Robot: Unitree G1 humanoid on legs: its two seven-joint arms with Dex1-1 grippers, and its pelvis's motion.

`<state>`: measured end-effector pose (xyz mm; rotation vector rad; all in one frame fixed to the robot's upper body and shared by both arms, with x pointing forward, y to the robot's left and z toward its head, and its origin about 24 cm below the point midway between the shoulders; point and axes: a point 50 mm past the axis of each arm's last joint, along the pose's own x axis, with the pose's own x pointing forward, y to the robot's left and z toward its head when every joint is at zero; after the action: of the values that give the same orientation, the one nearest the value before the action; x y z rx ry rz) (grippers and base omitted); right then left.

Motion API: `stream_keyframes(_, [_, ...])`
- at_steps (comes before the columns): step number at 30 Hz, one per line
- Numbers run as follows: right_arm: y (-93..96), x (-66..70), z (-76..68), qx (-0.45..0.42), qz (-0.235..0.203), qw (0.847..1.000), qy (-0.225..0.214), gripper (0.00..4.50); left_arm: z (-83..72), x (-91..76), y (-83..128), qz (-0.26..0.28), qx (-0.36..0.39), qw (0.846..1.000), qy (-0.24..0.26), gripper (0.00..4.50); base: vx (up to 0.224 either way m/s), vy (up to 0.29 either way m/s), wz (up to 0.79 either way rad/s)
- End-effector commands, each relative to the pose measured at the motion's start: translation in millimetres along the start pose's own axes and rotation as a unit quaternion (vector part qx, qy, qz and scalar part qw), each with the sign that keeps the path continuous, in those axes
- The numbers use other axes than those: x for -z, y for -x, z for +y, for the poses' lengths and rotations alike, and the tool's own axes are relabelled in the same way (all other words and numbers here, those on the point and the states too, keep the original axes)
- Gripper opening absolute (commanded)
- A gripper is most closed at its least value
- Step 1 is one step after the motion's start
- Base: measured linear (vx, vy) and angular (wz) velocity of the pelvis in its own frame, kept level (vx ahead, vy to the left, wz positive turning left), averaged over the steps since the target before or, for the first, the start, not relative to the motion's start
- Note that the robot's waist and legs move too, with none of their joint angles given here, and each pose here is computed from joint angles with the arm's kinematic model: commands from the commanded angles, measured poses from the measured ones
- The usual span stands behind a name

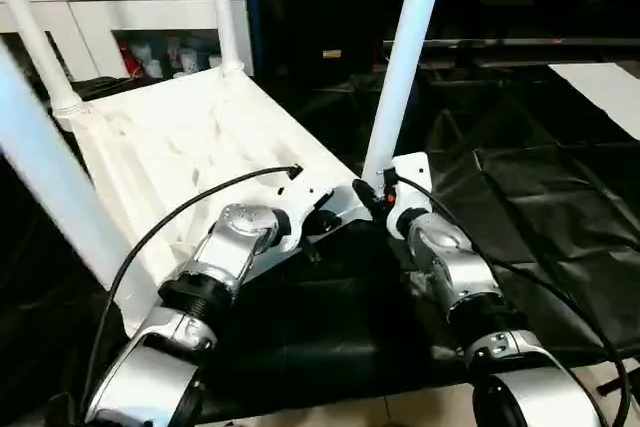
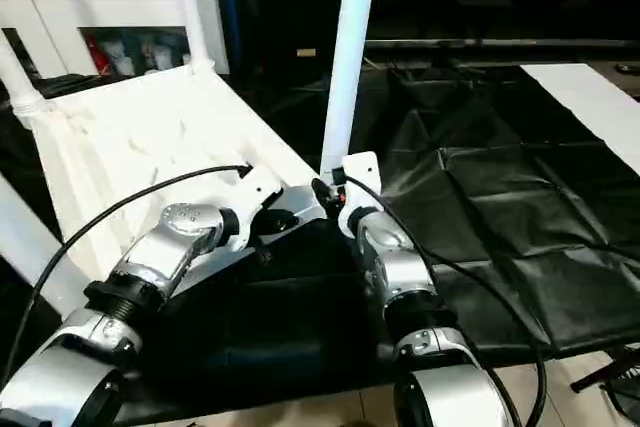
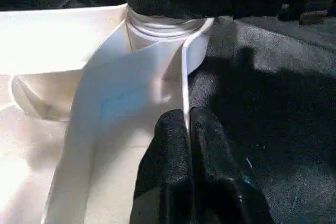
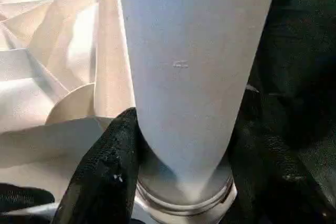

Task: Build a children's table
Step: Rotate leg to tighten

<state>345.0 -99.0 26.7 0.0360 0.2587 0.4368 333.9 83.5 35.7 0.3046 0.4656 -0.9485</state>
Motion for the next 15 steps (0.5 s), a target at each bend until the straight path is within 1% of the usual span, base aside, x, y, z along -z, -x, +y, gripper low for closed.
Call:
stream_keyframes(1, [-3.7, 1.1, 15.7, -0.068, 0.014, 0.997, 0.029, 2.07, -17.6, 14.7, -9, 0.041, 0.049, 0.998, -0.007, 0.00, 0.000, 0.000, 0.00])
stream_keyframes(2, [1.3, -6.3, 6.1, -0.092, 0.005, 0.994, 0.064, 2.07, -16.2, 20.4, -5, 0.066, 0.065, 0.995, -0.027, 0.00, 0.000, 0.000, 0.00])
stream_keyframes(5, [9.8, -14.3, -7.6, -0.125, -0.003, 0.988, 0.091, 2.07, -14.8, 24.3, 0, 0.083, 0.092, 0.991, -0.045, 0.00, 0.000, 0.000, 0.00])
stream_keyframes(7, [21.0, -21.3, -23.7, -0.154, -0.009, 0.982, 0.108, 2.07, -11.5, 28.1, 7, 0.097, 0.124, 0.985, -0.066, 0.00, 0.000, 0.000, 0.00])
stream_keyframes(8, [23.3, -22.6, -27.0, -0.159, -0.010, 0.981, 0.108, 2.39, -10.7, 28.9, 9, 0.100, 0.130, 0.984, -0.069, 0.00, 0.000, 0.000, 0.00])
stream_keyframes(9, [31.3, -27.3, -38.0, -0.175, -0.013, 0.979, 0.107, 2.58, -8.0, 31.3, 15, 0.108, 0.151, 0.980, -0.079, 0.00, 0.000, 0.000, 0.00])
stream_keyframes(10, [35.5, -29.8, -43.5, -0.182, -0.014, 0.978, 0.105, 2.71, -6.7, 32.3, 19, 0.110, 0.162, 0.977, -0.086, 0.00, 0.000, 0.000, 0.00])
stream_keyframes(11, [41.7, -32.6, -49.2, -0.200, -0.015, 0.975, 0.098, 2.73, -4.2, 34.0, 24, 0.116, 0.173, 0.974, -0.091, 0.00, 0.000, 0.000, 0.00])
stream_keyframes(12, [43.7, -33.2, -50.4, -0.206, -0.015, 0.974, 0.097, 2.73, -3.5, 34.4, 25, 0.116, 0.177, 0.973, -0.094, 0.00, 0.000, 0.000, 0.00])
stream_keyframes(13, [46.5, -34.1, -52.0, -0.215, -0.014, 0.972, 0.096, 2.92, -2.6, 35.0, 27, 0.117, 0.183, 0.971, -0.098, 0.00, 0.000, 0.000, 0.00])
stream_keyframes(14, [53.0, -34.0, -54.5, -0.238, -0.006, 0.966, 0.100, 3.05, -1.2, 35.8, 33, 0.116, 0.197, 0.968, -0.101, 0.00, 0.000, 0.000, 0.00])
stream_keyframes(15, [60.0, -32.6, -55.7, -0.265, 0.007, 0.957, 0.114, 3.12, 0.0, 35.5, 39, 0.112, 0.211, 0.965, -0.107, 0.00, 0.000, 0.000, 0.00])
